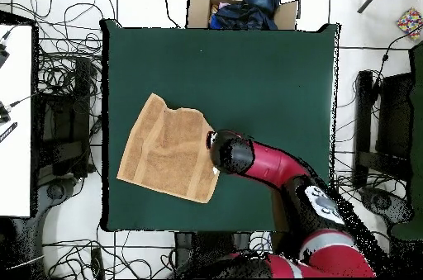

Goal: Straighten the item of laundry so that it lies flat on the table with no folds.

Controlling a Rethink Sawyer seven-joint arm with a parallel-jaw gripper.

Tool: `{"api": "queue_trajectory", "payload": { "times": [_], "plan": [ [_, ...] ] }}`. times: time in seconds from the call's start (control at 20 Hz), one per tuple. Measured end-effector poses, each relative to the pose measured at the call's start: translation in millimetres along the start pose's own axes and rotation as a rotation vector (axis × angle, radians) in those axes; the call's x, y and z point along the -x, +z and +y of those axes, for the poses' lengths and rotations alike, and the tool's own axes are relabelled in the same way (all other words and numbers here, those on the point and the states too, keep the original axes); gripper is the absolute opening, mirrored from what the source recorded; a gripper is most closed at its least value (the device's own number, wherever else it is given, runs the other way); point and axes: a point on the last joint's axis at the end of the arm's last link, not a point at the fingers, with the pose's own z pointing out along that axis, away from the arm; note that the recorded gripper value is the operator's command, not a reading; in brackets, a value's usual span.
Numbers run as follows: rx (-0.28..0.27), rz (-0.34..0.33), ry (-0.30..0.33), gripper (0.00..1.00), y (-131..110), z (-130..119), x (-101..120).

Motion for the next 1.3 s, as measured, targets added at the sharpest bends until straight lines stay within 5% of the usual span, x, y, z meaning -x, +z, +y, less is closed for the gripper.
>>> {"api": "queue_trajectory", "payload": {
  "times": [0.35,0.8,0.85,1.05,1.3],
  "plan": [
    [0.03,-0.028,-0.002,1.0,53,23,-19],
    [0.033,-0.006,-0.009,1.0,56,23,-11],
    [0.036,0.003,-0.008,0.0,56,22,-10],
    [0.021,0.027,-0.026,0.0,54,23,-6],
    [-0.074,0.035,-0.108,0.0,54,34,-5]
  ]
}}
